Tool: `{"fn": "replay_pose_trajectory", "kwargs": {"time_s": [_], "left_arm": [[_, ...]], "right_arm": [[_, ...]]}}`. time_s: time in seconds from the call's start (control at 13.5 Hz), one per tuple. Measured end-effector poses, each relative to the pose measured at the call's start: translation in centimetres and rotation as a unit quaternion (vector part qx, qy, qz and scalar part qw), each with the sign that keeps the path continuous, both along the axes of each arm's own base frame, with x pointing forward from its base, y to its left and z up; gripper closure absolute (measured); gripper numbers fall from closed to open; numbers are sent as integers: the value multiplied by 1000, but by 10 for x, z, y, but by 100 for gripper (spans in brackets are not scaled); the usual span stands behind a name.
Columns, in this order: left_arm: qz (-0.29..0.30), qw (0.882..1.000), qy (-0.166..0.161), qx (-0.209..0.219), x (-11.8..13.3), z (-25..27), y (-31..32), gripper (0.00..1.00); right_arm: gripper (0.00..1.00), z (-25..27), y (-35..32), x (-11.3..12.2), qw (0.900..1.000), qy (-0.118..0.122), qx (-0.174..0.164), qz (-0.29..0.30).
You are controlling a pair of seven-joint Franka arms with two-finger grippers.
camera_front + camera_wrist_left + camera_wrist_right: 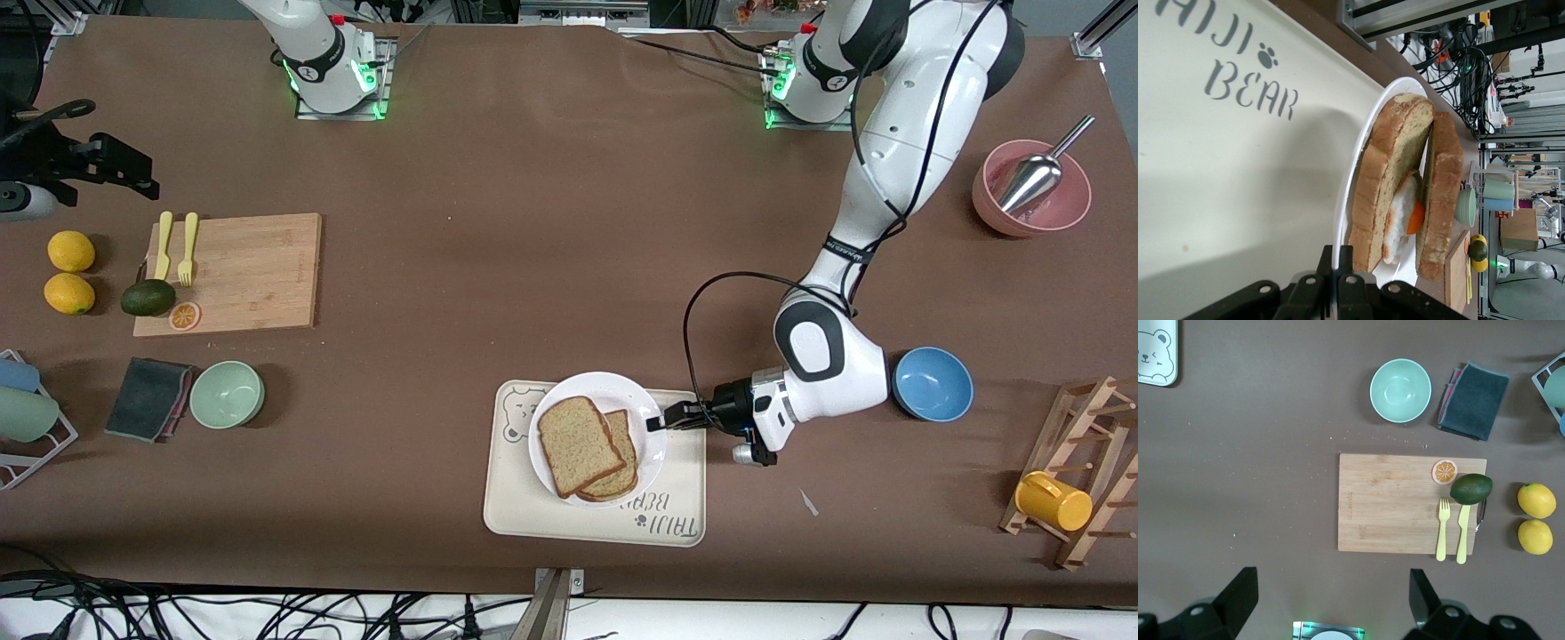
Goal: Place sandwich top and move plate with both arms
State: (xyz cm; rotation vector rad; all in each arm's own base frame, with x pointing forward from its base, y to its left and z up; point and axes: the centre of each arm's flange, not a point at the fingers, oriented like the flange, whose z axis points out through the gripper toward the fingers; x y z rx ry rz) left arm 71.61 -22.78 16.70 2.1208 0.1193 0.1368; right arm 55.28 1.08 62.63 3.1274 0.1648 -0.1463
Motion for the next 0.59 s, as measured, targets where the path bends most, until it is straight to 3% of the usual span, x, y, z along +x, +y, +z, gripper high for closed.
{"fn": "replay_pose_trajectory", "kwargs": {"time_s": [0.59], "left_arm": [[37, 999, 26, -3, -2, -44, 10, 95]], "right_arm": [[0, 0, 0, 0, 1000, 0, 0, 0]]}}
